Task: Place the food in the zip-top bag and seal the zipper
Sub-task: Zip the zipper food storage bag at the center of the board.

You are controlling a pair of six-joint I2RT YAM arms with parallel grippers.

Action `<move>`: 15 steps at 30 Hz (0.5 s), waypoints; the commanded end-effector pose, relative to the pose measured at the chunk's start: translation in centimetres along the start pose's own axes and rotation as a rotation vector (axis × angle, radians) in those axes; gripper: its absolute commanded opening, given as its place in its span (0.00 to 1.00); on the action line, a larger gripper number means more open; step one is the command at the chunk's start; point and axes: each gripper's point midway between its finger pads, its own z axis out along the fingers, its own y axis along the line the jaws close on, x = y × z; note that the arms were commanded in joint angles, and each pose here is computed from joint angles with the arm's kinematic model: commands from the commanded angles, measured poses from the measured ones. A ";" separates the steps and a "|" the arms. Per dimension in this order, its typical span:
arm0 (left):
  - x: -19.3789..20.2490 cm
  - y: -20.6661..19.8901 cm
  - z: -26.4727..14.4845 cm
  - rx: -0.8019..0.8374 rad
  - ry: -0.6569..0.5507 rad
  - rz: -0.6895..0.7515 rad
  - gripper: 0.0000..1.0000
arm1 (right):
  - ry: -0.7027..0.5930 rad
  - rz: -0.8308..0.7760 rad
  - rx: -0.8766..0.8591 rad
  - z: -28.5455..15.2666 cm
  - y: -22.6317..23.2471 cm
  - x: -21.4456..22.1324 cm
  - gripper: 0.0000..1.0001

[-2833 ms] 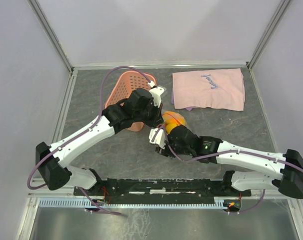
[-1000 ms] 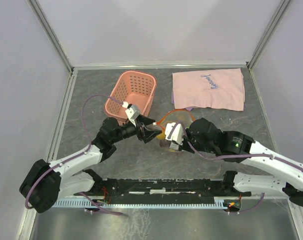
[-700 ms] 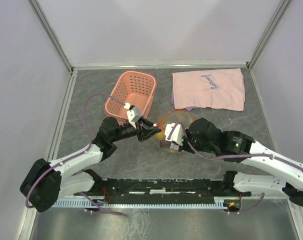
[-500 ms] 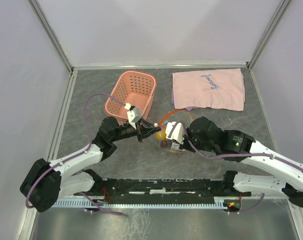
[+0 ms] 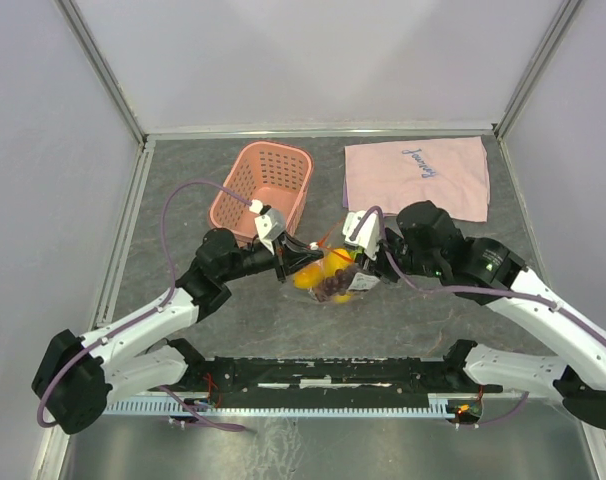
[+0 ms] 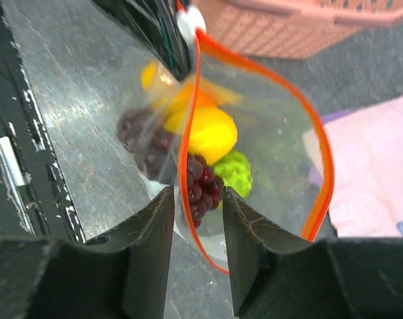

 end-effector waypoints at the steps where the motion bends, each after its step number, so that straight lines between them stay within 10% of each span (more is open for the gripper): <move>1: -3.4 -0.6 0.4 -0.030 -0.034 0.040 0.03 | -0.126 -0.065 -0.112 -1.4 0.6 -4.7 0.44; 15: -3.4 -2.2 0.7 -0.018 0.004 0.104 0.03 | -0.162 -0.251 -0.372 1.9 0.8 -9.5 0.49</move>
